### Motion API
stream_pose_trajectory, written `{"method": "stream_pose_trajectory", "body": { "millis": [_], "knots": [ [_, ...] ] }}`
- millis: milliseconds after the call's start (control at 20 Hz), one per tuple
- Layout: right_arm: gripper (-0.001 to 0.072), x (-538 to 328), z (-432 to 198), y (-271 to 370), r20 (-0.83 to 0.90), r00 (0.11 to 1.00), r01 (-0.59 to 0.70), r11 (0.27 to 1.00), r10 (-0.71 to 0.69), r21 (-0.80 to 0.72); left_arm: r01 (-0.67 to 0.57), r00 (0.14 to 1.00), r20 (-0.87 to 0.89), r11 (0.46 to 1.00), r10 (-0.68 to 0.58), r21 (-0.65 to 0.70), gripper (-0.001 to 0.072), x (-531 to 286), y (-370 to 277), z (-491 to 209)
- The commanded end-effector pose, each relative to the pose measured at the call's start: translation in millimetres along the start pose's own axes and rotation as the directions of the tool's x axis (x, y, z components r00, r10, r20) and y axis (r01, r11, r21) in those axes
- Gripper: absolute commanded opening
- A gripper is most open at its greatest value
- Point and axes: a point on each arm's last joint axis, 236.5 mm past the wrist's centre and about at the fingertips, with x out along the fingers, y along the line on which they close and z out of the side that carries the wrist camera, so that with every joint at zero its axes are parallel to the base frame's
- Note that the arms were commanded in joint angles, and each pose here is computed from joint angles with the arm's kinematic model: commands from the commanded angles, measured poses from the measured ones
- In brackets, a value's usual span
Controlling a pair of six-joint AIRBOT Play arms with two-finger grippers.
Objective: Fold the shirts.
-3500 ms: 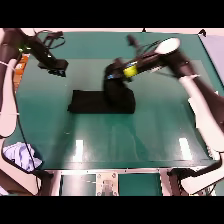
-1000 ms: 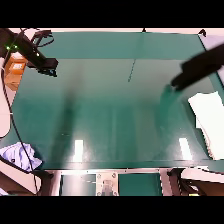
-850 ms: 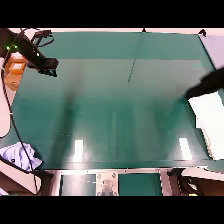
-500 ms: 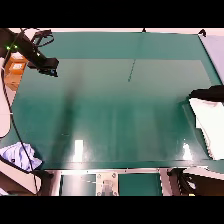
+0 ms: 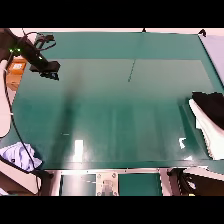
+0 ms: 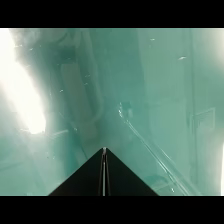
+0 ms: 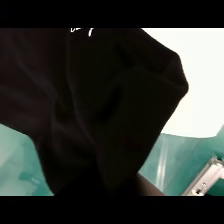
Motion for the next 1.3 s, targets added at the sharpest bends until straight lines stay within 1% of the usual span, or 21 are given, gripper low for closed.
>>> {"method": "stream_pose_trajectory", "body": {
  "millis": [0,100,150,200,250,350,400,450,500,600,700,750,850,950,1100,1150,1250],
  "knots": [
    [0.0023,49,-19,-52,-0.103,0.982,0.163,0.985,-0.157,0.054,0.000,1.000,0.006,1.000,0.000,-0.003,0.0027,4,1,1],
    [0.0037,66,-27,-80,-0.144,0.958,0.259,0.964,-0.249,0.055,0.000,1.000,0.005,1.000,0.000,-0.003,0.0027,4,1,1],
    [0.0218,69,-28,-85,-0.160,0.950,0.278,0.959,-0.267,0.053,-0.001,1.000,0.005,1.000,0.001,-0.002,0.0027,4,1,1],
    [0.0442,69,-28,-85,-0.165,0.950,0.278,0.959,-0.267,0.054,0.000,1.000,0.005,1.000,0.000,0.001,0.0027,4,1,1],
    [0.0500,65,-28,-82,-0.164,0.951,0.274,0.960,-0.263,0.054,-0.001,1.000,0.005,1.000,0.001,0.003,0.0027,4,1,1],
    [0.0496,48,-20,-52,-0.132,0.973,0.196,0.979,-0.189,0.049,0.003,1.000,0.007,1.000,-0.003,0.004,0.0027,4,0,2],
    [0.0463,37,-16,-31,-0.110,0.983,0.148,0.989,-0.145,0.025,0.003,1.000,0.009,1.000,-0.003,0.005,0.0027,3,0,2],
    [0.0237,24,-12,-4,-0.078,0.993,0.085,0.996,-0.087,-0.021,0.002,1.000,0.013,1.000,-0.002,0.007,0.0027,0,-1,2],
    [0.0027,14,-12,28,-0.050,0.999,0.016,0.994,-0.021,-0.107,-0.001,1.000,0.025,1.000,0.001,0.006,0.0026,-6,-2,2],
    [0.0024,0,-19,92,0.001,0.998,-0.062,0.959,0.065,-0.276,-0.009,0.998,0.069,1.000,0.009,-0.006,0.0027,-25,-7,3],
    [0.0024,0,-42,152,0.043,0.990,-0.096,0.880,0.131,-0.465,-0.014,0.994,0.107,1.000,0.016,-0.027,0.0026,-44,-14,-1],
    [0.0023,3,-61,178,0.051,0.986,-0.100,0.819,0.156,-0.564,-0.014,0.993,0.113,1.000,0.017,-0.029,0.0026,-51,-18,-9],
    [0.0022,16,-110,209,0.018,0.986,-0.105,0.696,0.168,-0.710,-0.010,0.993,0.114,0.999,0.014,-0.033,0.0026,-59,-27,-33],
    [0.0022,35,-166,217,-0.030,0.986,-0.120,0.583,0.161,-0.803,-0.003,0.994,0.113,0.999,0.009,-0.052,0.0026,-58,-35,-66],
    [0.0022,77,-246,192,-0.108,0.988,-0.145,0.435,0.108,-0.889,0.042,0.993,0.117,0.995,-0.030,-0.095,0.0026,-40,-52,-125],
    [0.0022,93,-270,179,-0.132,0.987,-0.157,0.394,0.089,-0.906,0.048,0.993,0.108,0.993,-0.037,-0.104,0.0026,-31,-55,-144],
    [0.0022,116,-309,156,-0.179,0.982,-0.191,0.338,0.066,-0.921,0.052,0.996,0.073,0.991,-0.043,-0.120,0.0026,-15,-58,-181]
  ]
}}
